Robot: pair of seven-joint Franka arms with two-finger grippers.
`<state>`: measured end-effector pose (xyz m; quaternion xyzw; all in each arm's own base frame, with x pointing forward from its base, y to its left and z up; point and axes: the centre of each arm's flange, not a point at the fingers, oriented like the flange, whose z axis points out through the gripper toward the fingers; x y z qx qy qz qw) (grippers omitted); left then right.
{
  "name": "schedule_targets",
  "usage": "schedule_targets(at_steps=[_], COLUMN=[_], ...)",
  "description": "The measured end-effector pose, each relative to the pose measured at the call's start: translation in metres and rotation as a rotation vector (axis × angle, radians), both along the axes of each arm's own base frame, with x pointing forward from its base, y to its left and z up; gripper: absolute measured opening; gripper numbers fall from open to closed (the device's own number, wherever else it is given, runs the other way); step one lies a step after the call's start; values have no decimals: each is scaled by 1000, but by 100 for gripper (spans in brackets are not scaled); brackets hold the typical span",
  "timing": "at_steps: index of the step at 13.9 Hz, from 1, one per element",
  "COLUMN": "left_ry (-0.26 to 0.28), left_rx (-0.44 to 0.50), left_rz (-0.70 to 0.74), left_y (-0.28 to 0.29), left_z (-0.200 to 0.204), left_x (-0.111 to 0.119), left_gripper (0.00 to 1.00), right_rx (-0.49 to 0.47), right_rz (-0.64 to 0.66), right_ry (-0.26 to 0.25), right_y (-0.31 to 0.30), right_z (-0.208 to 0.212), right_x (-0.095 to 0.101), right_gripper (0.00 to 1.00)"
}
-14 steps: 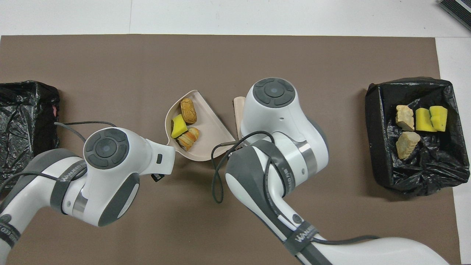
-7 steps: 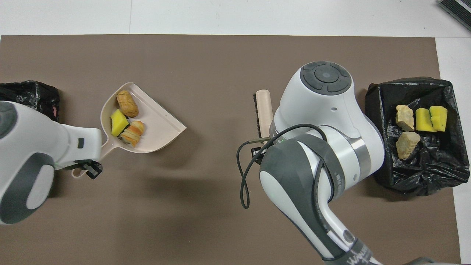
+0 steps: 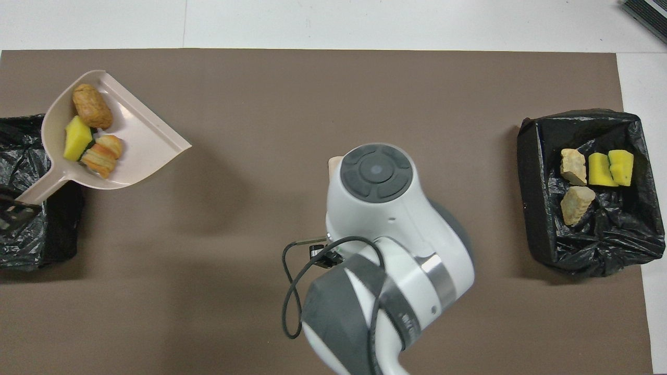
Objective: Sweep and dump trash in bin
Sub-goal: 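Carry the loaded dustpan to the black bin with the left gripper, then tip the dustpan over the bin with the left gripper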
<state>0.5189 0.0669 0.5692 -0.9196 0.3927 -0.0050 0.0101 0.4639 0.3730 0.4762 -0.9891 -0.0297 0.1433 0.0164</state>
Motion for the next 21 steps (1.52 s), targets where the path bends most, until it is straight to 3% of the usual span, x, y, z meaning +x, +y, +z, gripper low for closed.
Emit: schedule_targets(at_steps=[2,7,10,17,21], left_ry=[-24,-54,-21,85,172], left_rx=[2,64,141,338,421], left_rz=[-87,-211,-260,-322,-371], left_y=[68,204,259,333,344], left_z=[11,33,29,2,-5], left_x=[-2,-18,-17,-9,-9], left_gripper=[32,32,32,32,32], right_rx=[-19,-66,-90,-128,-85], right_rz=[-19,-71,-79,-53,-42], right_ry=[-7,3,4,41,45], right_y=[37,90,102,86,78], right_z=[-14,-67,-100,-130,-141], right_x=[-27,-65,-92,-128,-151], right_gripper=[26,26,26,26,26])
